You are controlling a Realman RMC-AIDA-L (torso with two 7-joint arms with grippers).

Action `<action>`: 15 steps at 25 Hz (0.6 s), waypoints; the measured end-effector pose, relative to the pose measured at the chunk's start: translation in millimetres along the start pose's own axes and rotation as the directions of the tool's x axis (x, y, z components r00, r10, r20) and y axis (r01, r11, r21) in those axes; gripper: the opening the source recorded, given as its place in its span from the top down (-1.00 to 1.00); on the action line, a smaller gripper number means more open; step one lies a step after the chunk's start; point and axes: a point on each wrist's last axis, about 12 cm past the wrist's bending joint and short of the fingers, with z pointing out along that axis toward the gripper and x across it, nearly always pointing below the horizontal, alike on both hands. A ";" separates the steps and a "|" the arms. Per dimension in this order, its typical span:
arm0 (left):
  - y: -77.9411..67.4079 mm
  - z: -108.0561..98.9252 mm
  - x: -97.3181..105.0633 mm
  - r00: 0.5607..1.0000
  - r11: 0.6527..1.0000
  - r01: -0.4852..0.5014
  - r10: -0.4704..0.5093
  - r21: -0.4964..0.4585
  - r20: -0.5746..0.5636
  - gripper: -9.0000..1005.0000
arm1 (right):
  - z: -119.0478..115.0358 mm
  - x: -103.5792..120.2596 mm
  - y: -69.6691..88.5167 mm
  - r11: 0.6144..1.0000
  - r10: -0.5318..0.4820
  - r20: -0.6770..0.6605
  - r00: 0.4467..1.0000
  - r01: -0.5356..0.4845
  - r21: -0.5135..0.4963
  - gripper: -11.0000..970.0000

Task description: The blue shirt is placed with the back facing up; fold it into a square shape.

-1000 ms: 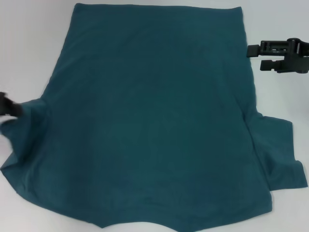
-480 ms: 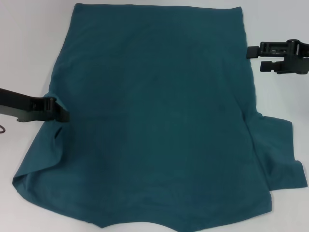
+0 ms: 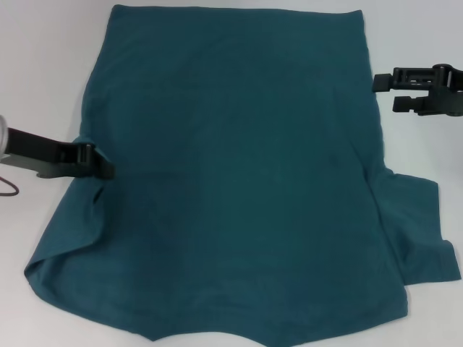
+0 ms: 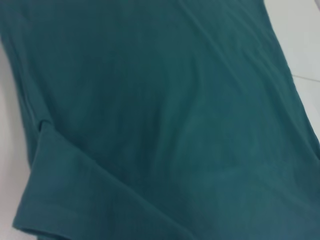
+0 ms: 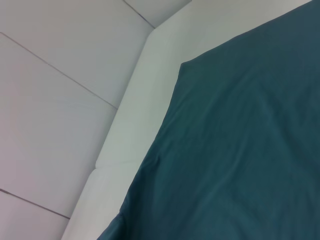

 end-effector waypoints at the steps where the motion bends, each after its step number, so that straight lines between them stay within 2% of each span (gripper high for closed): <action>1: -3.3 2.1 -0.7 0.999 1.000 -0.030 0.030 0.002 -0.013 0.98 | -0.4 0.1 -0.4 1.000 0.001 0.001 1.000 -0.001 0.001 -0.89; 5: -21.7 11.8 -0.4 0.978 0.980 -0.197 0.195 -0.020 -0.068 0.87 | -1.6 -0.3 -1.4 1.000 0.001 0.005 1.000 -0.001 0.006 -0.89; 9: -35.9 11.1 1.6 0.954 0.952 -0.300 0.298 -0.057 -0.034 0.72 | -1.8 -0.2 -1.7 1.000 0.002 0.006 1.000 -0.002 0.007 -0.89; 13: -29.7 -0.6 1.5 0.965 0.963 -0.257 0.260 -0.081 0.023 0.56 | -2.1 0.6 -2.3 1.000 0.004 0.005 1.000 -0.004 0.008 -0.89; 15: -17.0 -8.6 3.8 0.980 0.980 -0.189 0.192 -0.067 0.054 0.48 | -2.3 1.1 -2.7 1.000 0.003 0.003 1.000 -0.003 0.010 -0.89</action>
